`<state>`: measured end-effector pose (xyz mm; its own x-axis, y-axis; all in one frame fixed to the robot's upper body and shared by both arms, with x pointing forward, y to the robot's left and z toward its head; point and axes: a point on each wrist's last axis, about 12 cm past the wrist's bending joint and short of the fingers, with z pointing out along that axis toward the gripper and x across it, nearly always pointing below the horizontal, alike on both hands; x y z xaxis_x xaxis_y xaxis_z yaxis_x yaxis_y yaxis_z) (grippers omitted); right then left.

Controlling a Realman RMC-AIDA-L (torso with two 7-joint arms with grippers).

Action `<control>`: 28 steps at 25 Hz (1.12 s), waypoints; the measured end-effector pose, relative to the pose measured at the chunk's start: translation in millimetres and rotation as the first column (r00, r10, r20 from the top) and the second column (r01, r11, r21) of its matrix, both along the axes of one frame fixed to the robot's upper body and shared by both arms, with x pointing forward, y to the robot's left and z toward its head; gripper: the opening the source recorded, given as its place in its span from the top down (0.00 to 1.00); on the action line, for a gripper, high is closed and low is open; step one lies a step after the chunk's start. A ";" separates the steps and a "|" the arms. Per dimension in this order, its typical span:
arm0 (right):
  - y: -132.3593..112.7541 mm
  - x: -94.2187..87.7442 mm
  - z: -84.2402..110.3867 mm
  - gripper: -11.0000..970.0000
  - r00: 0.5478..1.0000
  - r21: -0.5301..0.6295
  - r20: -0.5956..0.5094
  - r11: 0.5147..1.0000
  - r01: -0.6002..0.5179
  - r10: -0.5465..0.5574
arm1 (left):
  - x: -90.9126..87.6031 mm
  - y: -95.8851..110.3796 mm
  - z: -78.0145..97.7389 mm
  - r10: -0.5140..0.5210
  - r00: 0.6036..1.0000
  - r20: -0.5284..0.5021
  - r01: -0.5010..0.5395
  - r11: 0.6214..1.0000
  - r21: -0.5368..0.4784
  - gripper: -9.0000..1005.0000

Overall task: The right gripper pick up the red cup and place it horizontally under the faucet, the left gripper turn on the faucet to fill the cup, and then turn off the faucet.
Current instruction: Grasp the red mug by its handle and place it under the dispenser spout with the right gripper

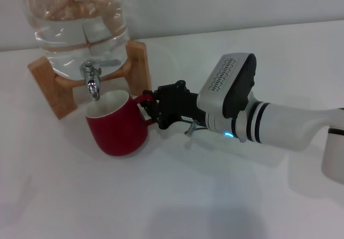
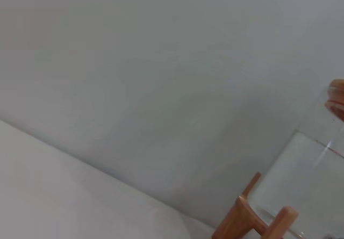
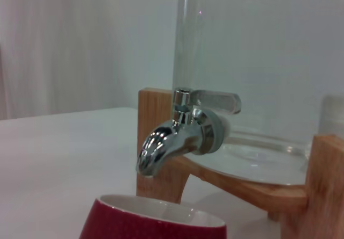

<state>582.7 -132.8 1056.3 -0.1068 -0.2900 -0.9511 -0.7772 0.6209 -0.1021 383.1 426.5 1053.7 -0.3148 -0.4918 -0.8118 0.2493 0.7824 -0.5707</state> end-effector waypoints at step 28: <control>2.6 4.3 0.7 0.76 0.999 0.001 -0.031 0.999 0.039 -0.039 | 2.0 -1.2 -0.8 0.002 1.000 -0.001 -0.002 1.000 -0.002 0.13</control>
